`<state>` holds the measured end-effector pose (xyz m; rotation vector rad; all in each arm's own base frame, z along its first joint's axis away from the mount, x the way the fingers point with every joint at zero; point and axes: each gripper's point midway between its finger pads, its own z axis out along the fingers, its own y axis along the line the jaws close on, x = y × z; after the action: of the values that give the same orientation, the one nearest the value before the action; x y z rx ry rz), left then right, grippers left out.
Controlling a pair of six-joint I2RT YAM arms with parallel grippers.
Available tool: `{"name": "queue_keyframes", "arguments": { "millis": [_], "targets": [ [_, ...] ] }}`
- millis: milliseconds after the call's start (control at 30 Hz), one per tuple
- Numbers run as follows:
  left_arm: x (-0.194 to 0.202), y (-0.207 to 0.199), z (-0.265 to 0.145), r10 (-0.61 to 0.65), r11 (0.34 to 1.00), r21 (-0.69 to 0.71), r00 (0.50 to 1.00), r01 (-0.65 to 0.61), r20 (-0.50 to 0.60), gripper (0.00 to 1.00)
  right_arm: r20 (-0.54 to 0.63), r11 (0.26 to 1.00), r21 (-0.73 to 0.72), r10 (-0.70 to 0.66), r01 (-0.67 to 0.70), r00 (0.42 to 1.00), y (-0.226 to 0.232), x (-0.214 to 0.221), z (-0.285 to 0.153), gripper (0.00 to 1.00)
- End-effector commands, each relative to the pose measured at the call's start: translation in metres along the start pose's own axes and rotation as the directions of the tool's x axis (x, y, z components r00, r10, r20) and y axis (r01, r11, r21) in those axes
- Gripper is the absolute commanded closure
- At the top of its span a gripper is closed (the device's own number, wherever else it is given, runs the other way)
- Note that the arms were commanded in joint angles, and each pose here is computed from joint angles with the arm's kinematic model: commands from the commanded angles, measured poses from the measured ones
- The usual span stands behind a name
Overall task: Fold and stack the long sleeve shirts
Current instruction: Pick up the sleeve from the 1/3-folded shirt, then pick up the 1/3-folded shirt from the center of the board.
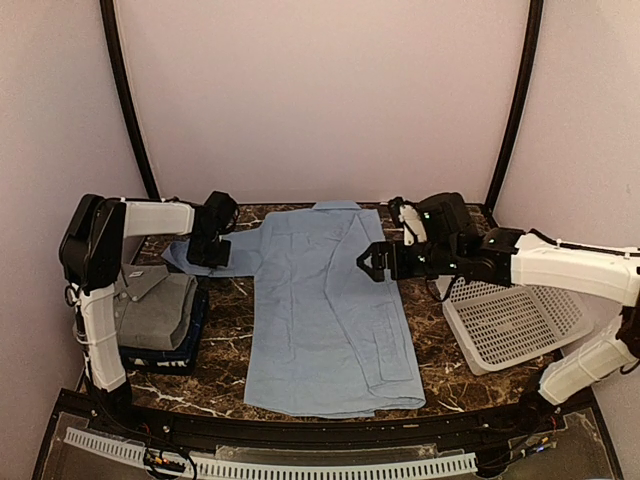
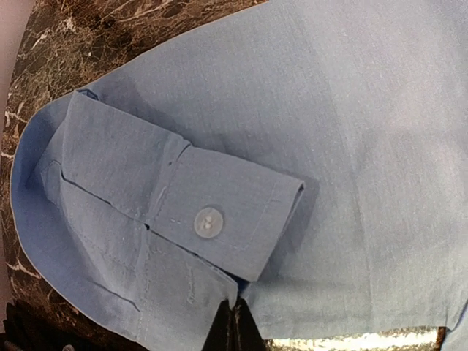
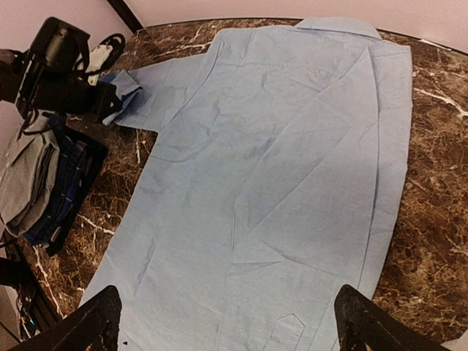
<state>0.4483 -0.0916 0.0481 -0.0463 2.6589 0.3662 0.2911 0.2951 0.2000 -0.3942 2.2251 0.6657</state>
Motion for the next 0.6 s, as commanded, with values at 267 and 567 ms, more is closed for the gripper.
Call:
{"name": "queue_keyframes", "arguments": {
  "millis": [267,567],
  "targets": [
    [-0.055,0.01,-0.118,-0.1,0.972,0.23,0.976,0.053,0.195,1.0,-0.144,0.995,-0.083,-0.072,0.06,0.987,0.111,0.065,0.04,0.02],
    [-0.074,0.0,-0.18,-0.173,0.904,0.426,0.944,0.039,0.28,1.0,-0.308,0.978,-0.062,-0.209,0.199,0.928,0.192,0.144,0.071,0.09]
  ]
}}
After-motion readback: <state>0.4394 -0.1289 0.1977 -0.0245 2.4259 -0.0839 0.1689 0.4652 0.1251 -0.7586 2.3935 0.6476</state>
